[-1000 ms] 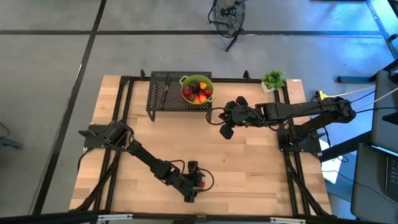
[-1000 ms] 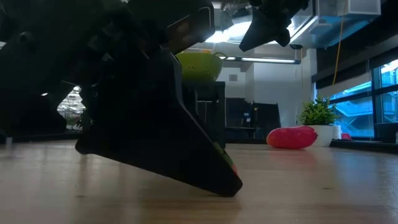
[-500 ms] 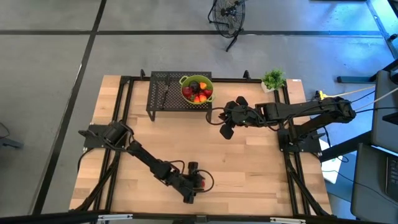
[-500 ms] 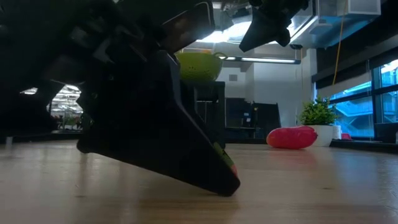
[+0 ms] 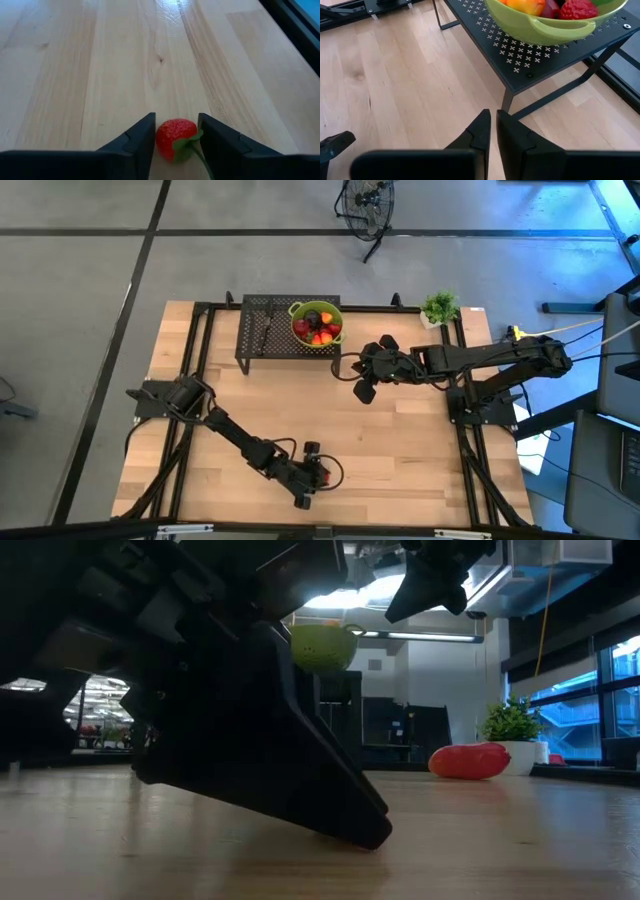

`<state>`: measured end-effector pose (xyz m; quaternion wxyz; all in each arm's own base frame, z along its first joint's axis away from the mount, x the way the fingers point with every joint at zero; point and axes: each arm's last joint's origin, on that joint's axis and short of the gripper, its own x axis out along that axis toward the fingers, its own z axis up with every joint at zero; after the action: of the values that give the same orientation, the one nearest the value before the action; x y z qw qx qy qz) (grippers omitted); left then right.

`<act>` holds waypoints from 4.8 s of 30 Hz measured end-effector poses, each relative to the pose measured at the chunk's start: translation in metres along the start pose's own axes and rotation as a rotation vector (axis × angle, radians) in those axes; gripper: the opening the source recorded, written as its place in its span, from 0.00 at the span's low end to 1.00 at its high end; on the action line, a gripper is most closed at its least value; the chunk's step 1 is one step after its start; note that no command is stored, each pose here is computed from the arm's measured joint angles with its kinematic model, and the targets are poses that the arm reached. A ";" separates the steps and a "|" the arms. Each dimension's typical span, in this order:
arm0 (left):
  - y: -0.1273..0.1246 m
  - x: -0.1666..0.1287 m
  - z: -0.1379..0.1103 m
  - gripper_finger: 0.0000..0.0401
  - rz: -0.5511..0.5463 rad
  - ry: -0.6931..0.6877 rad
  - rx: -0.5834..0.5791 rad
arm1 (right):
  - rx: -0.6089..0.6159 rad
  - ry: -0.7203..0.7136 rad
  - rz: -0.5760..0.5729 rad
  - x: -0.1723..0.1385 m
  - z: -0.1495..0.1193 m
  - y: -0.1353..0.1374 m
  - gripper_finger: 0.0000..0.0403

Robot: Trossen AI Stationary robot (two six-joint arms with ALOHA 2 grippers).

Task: Pick & Place Fruit
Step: Put the strawberry into the green strainer bowl on the shelf, then put the red mango into the green strainer bowl on the shelf

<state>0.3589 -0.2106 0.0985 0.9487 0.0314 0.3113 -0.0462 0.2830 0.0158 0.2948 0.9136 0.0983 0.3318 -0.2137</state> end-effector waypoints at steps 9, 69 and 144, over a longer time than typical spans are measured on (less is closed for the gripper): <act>-0.001 0.000 0.000 0.26 -0.014 0.002 -0.003 | 0.000 0.000 0.000 0.000 0.000 0.000 0.11; 0.100 -0.123 0.111 0.24 0.253 -0.130 0.162 | -0.084 -0.002 -0.178 -0.052 -0.011 -0.024 0.03; 0.345 -0.224 0.104 0.43 0.495 -0.149 0.023 | 0.020 0.057 -0.544 -0.037 -0.051 -0.050 0.01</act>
<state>0.2776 0.1379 0.3259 0.9510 0.1139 0.2228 0.1815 0.2062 0.0002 0.2786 0.8120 0.0207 0.3693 -0.4515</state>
